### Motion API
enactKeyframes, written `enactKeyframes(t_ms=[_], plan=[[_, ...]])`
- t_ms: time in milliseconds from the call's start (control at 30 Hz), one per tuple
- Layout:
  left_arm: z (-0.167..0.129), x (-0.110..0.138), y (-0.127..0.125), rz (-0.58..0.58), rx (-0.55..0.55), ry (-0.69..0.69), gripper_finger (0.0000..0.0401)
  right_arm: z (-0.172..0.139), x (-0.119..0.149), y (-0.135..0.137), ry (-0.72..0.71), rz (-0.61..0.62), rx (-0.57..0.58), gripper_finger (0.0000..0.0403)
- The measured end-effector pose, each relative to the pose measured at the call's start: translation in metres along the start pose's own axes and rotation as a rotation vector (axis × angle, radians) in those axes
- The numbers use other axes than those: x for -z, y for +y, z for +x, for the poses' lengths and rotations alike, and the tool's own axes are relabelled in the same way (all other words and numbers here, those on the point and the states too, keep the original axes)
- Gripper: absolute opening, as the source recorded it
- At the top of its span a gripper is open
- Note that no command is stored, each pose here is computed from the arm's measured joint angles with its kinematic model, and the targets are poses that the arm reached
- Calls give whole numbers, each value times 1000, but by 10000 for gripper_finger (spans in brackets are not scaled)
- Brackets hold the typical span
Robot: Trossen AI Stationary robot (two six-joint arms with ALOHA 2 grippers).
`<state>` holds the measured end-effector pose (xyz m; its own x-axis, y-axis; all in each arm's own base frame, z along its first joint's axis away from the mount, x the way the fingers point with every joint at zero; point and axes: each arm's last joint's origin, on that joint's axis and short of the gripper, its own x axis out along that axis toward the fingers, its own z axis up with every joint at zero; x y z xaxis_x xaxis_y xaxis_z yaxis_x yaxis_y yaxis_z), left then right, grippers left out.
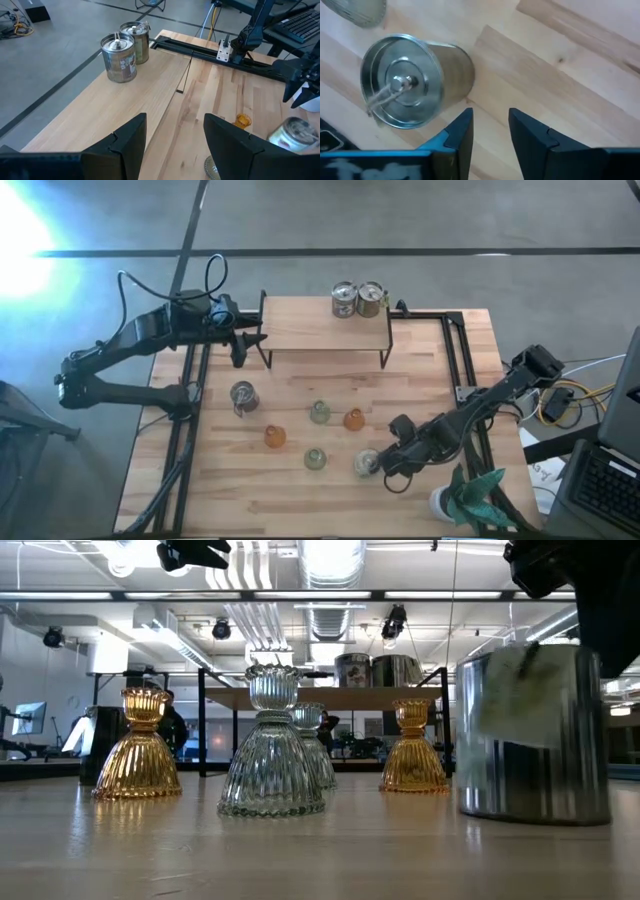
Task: Pick & Place candle stick holders
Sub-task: Put the silver scented candle on the shelf
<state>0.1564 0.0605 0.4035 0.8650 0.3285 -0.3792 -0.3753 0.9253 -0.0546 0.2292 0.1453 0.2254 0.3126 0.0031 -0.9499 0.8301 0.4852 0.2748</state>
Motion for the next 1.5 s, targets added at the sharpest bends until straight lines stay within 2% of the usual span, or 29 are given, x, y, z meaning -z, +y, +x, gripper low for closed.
enactKeyframes(t_ms=[200,400,700,1067,1500], plan=[[0,0,0,0,0,0,202,0,-2,2,32,21,-19,130],[0,0,0,0,0,0,202,-1,-8,10,34,52,-99,147],[0,0,0,2,0,0,202,5,-20,13,17,52,-107,171],[0,0,0,31,0,0,202,9,-22,17,24,52,-174,168],[0,0,0,45,0,0,202,19,-21,12,48,54,-181,148]])
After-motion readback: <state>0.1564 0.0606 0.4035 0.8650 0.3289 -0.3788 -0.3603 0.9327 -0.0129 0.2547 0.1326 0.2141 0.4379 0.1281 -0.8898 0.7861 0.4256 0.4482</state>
